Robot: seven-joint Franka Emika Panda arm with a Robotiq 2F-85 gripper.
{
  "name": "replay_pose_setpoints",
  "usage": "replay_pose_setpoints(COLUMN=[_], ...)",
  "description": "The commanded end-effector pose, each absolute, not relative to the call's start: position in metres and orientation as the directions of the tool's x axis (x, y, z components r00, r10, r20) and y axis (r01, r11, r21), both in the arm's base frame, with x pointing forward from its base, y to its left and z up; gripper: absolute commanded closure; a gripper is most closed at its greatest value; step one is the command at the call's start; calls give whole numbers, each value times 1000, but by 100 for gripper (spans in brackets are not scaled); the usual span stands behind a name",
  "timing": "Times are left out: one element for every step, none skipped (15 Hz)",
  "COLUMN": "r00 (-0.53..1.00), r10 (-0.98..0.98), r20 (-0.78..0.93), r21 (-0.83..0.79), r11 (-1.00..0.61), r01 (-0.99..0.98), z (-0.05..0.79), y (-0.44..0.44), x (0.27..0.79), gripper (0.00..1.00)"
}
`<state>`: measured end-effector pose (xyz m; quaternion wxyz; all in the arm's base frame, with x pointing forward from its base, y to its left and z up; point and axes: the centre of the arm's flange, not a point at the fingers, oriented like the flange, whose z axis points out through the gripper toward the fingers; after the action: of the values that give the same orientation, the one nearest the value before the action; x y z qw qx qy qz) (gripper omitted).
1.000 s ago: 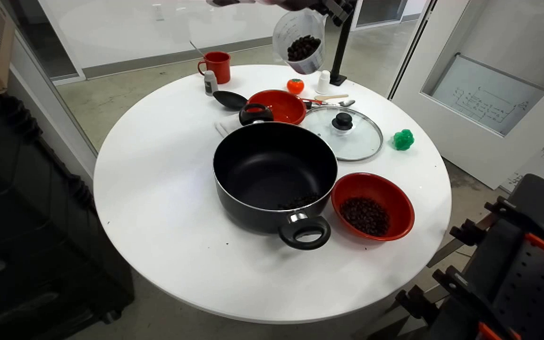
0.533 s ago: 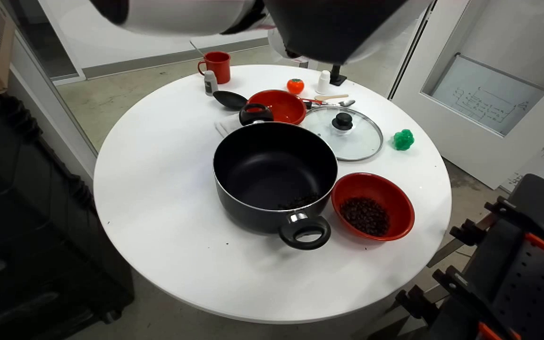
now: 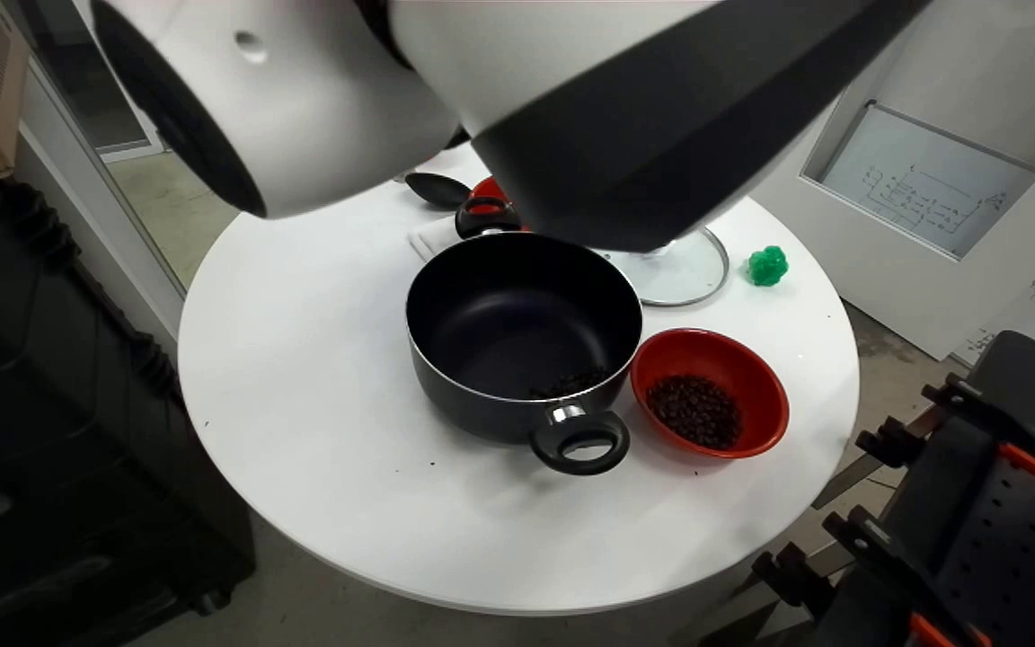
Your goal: Put some of the objects from the measuring cup into the pot
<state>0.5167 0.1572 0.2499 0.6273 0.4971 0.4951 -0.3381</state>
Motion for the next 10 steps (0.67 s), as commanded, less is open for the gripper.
replay_pose_setpoints(r00=[247,239,230,223,215,215,222,228,233,237], r10=[-7,-17,-29,-40,-51,-66,-83,-99,-116,-130], r20=[-969,-971,-973,-974,-975,-974,-971,-969,-966,-963], r21=[235,225,214,204,193,189,189,189,185,183], r11=[280,275,272,270,269,276,291,306,323,334], r01=[931,935,938,941,943,942,938,933,928,925], z=[246,244,242,240,238,236,234,233,232,231], y=[157,156,155,154,154,154,154,155,156,157], x=[518,518,517,517,517,516,515,515,514,514], gripper=[94,94,94,94,94,94,94,94,94,94])
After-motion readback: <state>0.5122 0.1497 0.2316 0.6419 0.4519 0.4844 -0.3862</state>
